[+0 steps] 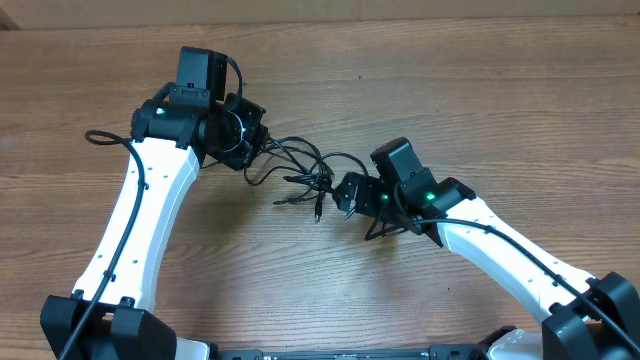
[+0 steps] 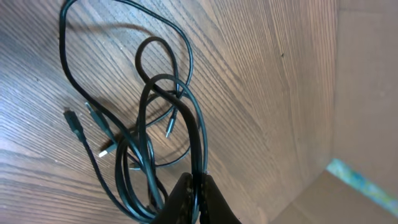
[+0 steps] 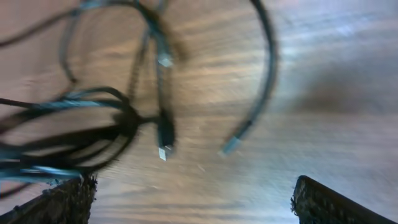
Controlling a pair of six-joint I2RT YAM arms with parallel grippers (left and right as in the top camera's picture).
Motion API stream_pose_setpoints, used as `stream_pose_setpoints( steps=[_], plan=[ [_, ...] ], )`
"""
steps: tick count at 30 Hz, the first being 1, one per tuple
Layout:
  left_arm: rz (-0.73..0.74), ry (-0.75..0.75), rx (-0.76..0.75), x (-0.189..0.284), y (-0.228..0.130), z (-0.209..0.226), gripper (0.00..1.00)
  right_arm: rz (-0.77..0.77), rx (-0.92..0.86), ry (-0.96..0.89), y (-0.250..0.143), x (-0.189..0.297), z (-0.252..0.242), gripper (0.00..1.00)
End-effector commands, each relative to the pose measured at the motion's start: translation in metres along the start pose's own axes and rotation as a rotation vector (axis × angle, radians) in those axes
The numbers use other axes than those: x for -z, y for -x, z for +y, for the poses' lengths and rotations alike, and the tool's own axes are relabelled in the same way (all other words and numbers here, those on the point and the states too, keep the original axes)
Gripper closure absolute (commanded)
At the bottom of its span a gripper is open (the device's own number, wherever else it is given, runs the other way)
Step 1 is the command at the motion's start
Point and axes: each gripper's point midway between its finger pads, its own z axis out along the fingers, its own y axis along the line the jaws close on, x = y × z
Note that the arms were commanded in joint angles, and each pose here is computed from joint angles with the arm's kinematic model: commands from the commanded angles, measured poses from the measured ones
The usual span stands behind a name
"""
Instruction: Untangle cables
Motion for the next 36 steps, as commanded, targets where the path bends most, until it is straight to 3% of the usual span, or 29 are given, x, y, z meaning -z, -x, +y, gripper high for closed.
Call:
stream_pose_setpoints(
  steps=[1, 6, 13, 18, 25, 30, 36],
  plan=[
    [-0.011, -0.030, -0.077, 0.008, 0.002, -0.009, 0.96, -0.045, 0.057, 0.061, 0.013, 0.003, 0.018, 0.00],
    [-0.058, -0.013, -0.091, 0.008, 0.010, -0.007, 0.96, -0.100, 0.510, 0.074, 0.021, 0.004, 0.026, 0.00],
    [-0.082, -0.006, -0.090, 0.009, 0.014, -0.006, 0.96, -0.097, 0.782, 0.100, 0.016, 0.005, 0.032, 0.00],
    [-0.083, -0.005, -0.090, 0.009, 0.014, -0.006, 0.96, -0.103, 1.007, 0.262, 0.004, 0.010, 0.058, 0.00],
    [-0.084, -0.005, -0.090, 0.009, 0.015, -0.006, 0.96, -0.173, 1.186, 0.359, 0.004, 0.016, 0.079, 0.00],
    [-0.085, -0.007, -0.091, 0.009, 0.015, -0.006, 0.95, -0.158, 1.208, 0.391, 0.000, 0.009, 0.080, 0.07],
    [-0.084, -0.007, -0.091, 0.009, 0.015, -0.006, 0.94, -0.119, 1.201, 0.432, -0.005, -0.016, 0.079, 0.07]
  ],
)
